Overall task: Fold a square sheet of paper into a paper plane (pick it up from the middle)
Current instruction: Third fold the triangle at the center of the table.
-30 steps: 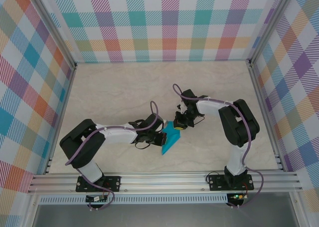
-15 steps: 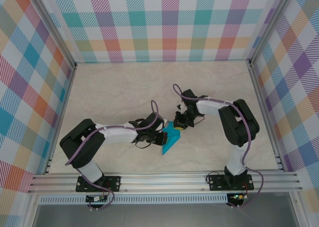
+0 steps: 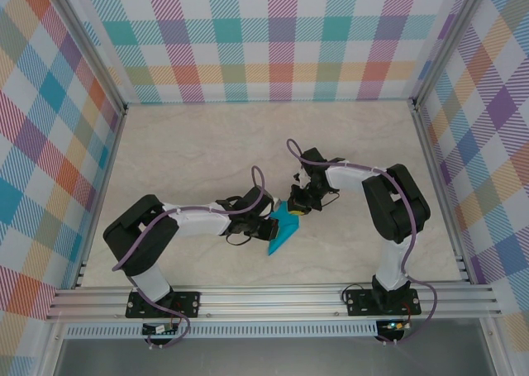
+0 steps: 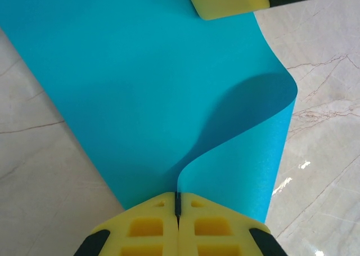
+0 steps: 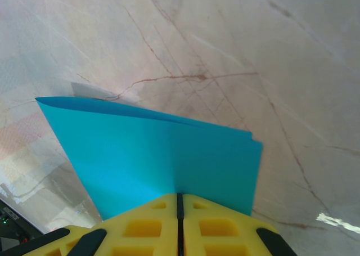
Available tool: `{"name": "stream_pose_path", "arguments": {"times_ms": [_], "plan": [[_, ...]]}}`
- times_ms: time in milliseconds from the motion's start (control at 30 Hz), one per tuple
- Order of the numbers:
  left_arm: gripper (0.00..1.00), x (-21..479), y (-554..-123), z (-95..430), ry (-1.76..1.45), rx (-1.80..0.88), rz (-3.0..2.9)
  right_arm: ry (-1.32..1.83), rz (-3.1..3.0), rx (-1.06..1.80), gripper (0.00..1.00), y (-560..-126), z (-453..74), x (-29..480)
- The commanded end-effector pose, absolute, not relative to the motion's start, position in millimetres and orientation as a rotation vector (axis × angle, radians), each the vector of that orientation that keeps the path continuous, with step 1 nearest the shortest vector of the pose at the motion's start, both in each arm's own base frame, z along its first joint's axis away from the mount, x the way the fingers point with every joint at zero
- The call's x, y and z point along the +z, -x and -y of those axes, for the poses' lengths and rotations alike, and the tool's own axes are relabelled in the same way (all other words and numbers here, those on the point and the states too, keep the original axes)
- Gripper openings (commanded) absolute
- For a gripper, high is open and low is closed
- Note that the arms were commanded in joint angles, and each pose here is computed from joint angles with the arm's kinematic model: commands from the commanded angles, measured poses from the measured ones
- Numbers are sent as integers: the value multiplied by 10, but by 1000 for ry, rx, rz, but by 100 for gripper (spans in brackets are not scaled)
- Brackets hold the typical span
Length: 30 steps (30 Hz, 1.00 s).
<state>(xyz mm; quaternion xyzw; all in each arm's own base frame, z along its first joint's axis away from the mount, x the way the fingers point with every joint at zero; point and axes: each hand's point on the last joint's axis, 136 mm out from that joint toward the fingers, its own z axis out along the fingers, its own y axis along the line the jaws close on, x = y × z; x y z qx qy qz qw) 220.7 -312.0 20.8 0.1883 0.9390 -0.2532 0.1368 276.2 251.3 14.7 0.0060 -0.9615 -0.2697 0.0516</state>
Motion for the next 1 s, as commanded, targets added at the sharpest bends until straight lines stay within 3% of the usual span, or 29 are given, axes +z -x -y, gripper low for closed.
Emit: {"name": "stream_pose_path", "arguments": {"times_ms": [0, 200, 967], "plan": [[3, 267, -2196, 3070, -518, -744, -2721, 2, 2890, -692, 9, -2597, -2380, -98], [6, 437, -2197, 3082, -520, -774, -2691, 2, 2891, -694, 9, -2595, -2379, -87], [5, 277, -2205, 3147, -557, -768, -2727, 10, 2885, -693, 10, -2581, -2377, -117]]}}
